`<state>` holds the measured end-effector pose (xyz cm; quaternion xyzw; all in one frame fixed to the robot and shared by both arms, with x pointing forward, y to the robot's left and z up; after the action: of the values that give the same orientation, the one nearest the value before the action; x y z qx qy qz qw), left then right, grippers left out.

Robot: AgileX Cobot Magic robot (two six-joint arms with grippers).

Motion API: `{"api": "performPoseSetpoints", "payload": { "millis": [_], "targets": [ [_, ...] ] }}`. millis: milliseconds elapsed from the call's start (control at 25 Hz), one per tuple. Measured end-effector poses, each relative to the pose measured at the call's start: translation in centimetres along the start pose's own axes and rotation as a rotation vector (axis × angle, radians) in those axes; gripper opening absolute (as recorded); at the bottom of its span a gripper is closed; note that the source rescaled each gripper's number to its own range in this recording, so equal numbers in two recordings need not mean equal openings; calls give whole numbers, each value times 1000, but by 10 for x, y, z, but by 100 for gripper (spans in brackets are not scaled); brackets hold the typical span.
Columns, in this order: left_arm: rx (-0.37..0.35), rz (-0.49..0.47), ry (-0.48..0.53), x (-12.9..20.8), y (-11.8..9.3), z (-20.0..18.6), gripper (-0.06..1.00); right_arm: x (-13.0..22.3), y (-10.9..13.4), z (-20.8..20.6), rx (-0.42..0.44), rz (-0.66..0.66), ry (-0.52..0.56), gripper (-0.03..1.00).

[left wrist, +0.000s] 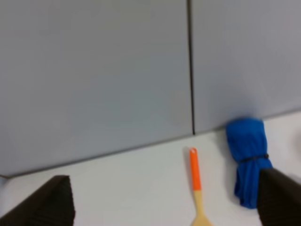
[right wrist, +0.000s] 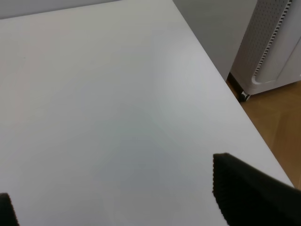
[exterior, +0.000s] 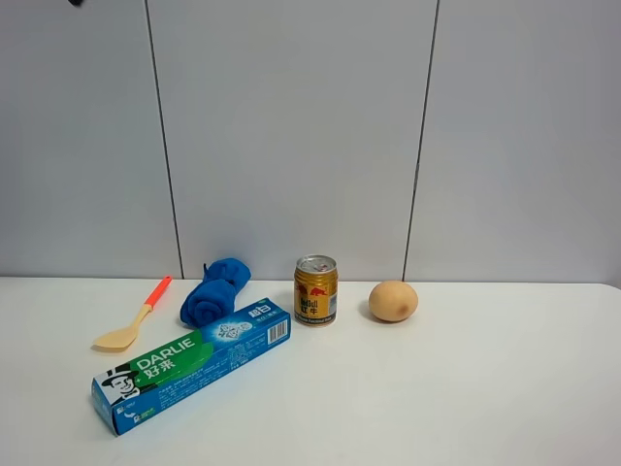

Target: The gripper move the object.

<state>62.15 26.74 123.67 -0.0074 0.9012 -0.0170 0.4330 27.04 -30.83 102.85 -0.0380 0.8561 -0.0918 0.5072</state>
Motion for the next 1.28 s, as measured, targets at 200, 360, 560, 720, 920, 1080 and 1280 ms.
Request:
{"api": "performPoseSetpoints", "payload": {
  "millis": [200,360,560,720,920,1080,1280],
  "targets": [
    [-64,-2,-67,22,16,-75,77,0,0,0,0,0,0,100],
    [-69,-43,-86,62,24,-125,77,0,0,0,0,0,0,100],
    [-7,-81,-75,125,25,-165,77,0,0,0,0,0,0,100],
    [0,-96,-86,178,30,-188,77,0,0,0,0,0,0,100],
    [16,-103,-172,245,38,-219,80,0,0,0,0,0,0,100],
    [29,-112,-257,290,44,-234,96,0,0,0,0,0,0,100],
    [-13,-169,-334,324,55,-239,99,0,0,0,0,0,0,100]
  ]
}}
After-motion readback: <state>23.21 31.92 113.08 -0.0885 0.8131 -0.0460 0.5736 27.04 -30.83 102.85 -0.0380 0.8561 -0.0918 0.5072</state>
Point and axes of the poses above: a point on each arm's last joint axis where the gripper is mounted, z pointing out along that axis toward the gripper, y along the wrist's bending axis when the last joint is at zero, x = y × z, the point moved 4 cm from there along z, pointing out along that axis toward the gripper, and after that the axes turned 13 degrees about -z, right-handed, at the moved point
